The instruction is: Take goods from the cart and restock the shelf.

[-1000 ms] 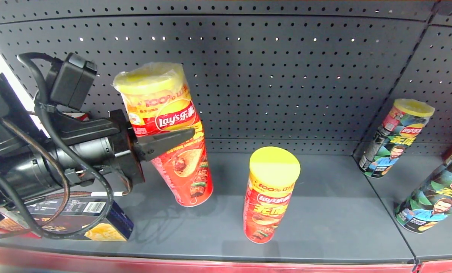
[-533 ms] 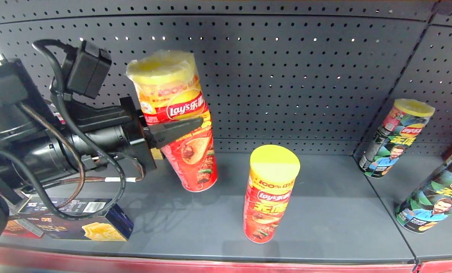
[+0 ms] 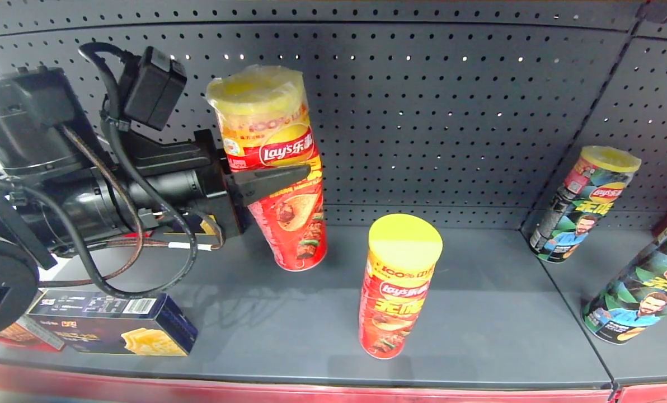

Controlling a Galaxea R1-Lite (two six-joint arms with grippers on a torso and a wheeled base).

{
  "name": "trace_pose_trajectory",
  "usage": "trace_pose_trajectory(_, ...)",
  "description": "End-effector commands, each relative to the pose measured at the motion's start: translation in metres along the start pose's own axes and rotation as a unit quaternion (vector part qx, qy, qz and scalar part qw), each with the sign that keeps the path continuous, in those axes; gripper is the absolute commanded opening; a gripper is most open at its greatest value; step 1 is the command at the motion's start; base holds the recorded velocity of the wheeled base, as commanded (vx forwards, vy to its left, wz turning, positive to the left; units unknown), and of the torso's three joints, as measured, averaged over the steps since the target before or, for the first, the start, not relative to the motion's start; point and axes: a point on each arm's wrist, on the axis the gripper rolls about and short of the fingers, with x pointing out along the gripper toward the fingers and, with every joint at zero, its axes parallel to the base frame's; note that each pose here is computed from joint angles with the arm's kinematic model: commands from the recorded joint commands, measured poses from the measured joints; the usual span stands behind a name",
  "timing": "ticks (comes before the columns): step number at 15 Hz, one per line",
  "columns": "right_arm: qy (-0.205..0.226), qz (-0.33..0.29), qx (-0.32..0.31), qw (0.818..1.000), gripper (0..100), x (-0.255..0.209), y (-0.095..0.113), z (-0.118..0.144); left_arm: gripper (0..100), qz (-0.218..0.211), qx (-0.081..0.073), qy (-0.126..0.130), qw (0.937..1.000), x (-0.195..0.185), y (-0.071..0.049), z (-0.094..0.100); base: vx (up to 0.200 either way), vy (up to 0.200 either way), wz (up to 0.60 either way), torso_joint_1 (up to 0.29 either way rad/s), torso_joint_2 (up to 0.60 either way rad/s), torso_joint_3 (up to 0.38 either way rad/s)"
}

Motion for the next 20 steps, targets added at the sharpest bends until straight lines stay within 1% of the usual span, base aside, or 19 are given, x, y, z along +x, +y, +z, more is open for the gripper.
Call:
trace_pose_trajectory(1, 0.001, 0.001, 0.0, 1.0, 100, 0.0, 0.0, 0.0, 0, 0.003, -0.008, 0.009, 0.9999, 0.004, 0.006, -0.009, 0.0, 0.0, 0.0, 0.0, 0.0, 0.0)
trace_pose_trajectory(2, 0.001, 0.0, 0.0, 1.0, 100, 0.0, 0.0, 0.0, 0, 0.005, -0.012, 0.012, 0.9998, 0.008, 0.009, -0.011, 0.0, 0.0, 0.0, 0.0, 0.0, 0.0)
trace_pose_trajectory(4, 0.001, 0.0, 0.0, 1.0, 100, 0.0, 0.0, 0.0, 0, 0.002, -0.011, 0.012, 0.9999, 0.015, 0.012, -0.013, 0.0, 0.0, 0.0, 0.0, 0.0, 0.0)
trace_pose_trajectory(5, 0.001, 0.0, 0.0, 1.0, 100, 0.0, 0.0, 0.0, 0, 0.001, -0.028, 0.028, 0.9992, 0.018, 0.015, -0.015, 0.0, 0.0, 0.0, 0.0, 0.0, 0.0)
trace_pose_trajectory(6, 0.001, 0.0, 0.0, 1.0, 100, 0.0, 0.0, 0.0, 0, -0.005, -0.041, 0.047, 0.998, 0.02, 0.013, -0.017, 0.0, 0.0, 0.0, 0.0, 0.0, 0.0)
trace_pose_trajectory(7, 0.001, 0.0, 0.0, 1.0, 100, 0.0, 0.0, 0.0, 0, -0.013, -0.047, 0.055, 0.9973, 0.026, 0.013, -0.02, 0.0, 0.0, 0.0, 0.0, 0.0, 0.0)
trace_pose_trajectory(10, 0.001, 0.0, 0.0, 1.0, 100, 0.0, 0.0, 0.0, 0, -0.027, -0.05, 0.057, 0.9967, 0.045, 0.021, -0.029, 0.0, 0.0, 0.0, 0.0, 0.0, 0.0)
trace_pose_trajectory(12, 0.001, 0.0, 0.0, 1.0, 100, 0.0, 0.0, 0.0, 0, -0.031, -0.048, 0.055, 0.9969, 0.056, 0.026, -0.034, 0.0, 0.0, 0.0, 0.0, 0.0, 0.0)
trace_pose_trajectory(13, 0.001, 0.0, 0.0, 1.0, 100, 0.0, 0.0, 0.0, 0, -0.029, -0.041, 0.057, 0.9971, 0.064, 0.034, -0.04, 0.0, 0.0, 0.0, 0.0, 0.0, 0.0)
trace_pose_trajectory(14, 0.001, 0.0, 0.0, 1.0, 100, 0.0, 0.0, 0.0, 0, -0.029, -0.038, 0.057, 0.9972, 0.066, 0.037, -0.042, 0.0, 0.0, 0.0, 0.0, 0.0, 0.0)
trace_pose_trajectory(16, 0.0, 0.0, 0.0, 1.0, 100, 0.0, 0.0, 0.0, 0, -0.028, -0.02, 0.058, 0.9977, 0.077, 0.046, -0.051, 0.0, 0.0, 0.0, 0.0, 0.0, 0.0)
trace_pose_trajectory(17, 0.001, 0.0, 0.0, 1.0, 100, 0.0, 0.0, 0.0, 0, -0.029, -0.014, 0.061, 0.9976, 0.081, 0.049, -0.057, 0.0, 0.0, 0.0, 0.0, 0.0, 0.0)
trace_pose_trajectory(18, 0.001, 0.0, 0.0, 1.0, 100, 0.0, 0.0, 0.0, 0, -0.03, -0.009, 0.064, 0.9975, 0.087, 0.053, -0.065, 0.0, 0.0, 0.0, 0.0, 0.0, 0.0)
trace_pose_trajectory(19, 0.001, 0.0, 0.0, 1.0, 100, 0.0, 0.0, 0.0, 0, -0.029, -0.008, 0.064, 0.9975, 0.09, 0.056, -0.068, 0.0, 0.0, 0.0, 0.0, 0.0, 0.0)
trace_pose_trajectory(20, 0.001, 0.0, 0.0, 1.0, 100, 0.0, 0.0, 0.0, 0, -0.027, -0.004, 0.062, 0.9977, 0.095, 0.061, -0.072, 0.0, 0.0, 0.0, 0.0, 0.0, 0.0)
